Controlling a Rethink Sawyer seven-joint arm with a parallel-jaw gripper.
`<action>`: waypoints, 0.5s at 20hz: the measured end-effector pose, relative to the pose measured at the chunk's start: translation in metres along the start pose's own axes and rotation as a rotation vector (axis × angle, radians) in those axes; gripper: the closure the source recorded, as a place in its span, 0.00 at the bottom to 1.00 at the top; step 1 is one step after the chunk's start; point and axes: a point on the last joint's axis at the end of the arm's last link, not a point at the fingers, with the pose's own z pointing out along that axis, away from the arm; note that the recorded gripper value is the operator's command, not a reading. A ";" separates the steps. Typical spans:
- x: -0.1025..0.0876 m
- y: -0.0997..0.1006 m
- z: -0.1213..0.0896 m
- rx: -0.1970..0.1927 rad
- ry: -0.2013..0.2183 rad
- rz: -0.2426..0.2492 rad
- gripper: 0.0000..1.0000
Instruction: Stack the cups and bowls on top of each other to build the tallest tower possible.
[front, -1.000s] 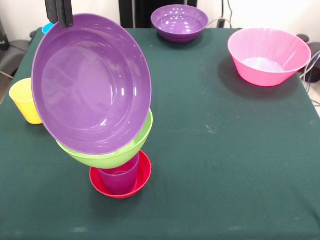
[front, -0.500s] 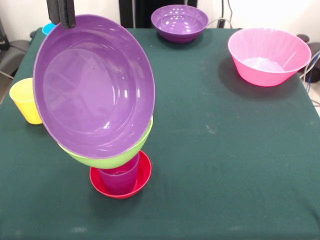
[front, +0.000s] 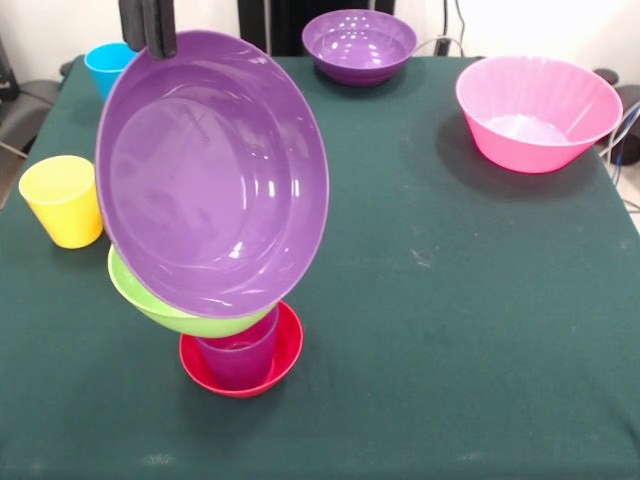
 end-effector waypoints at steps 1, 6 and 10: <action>0.001 0.002 0.000 0.000 0.000 -0.002 1.00; 0.004 0.009 -0.001 -0.001 0.000 -0.012 1.00; 0.005 0.010 -0.001 -0.001 0.000 -0.013 1.00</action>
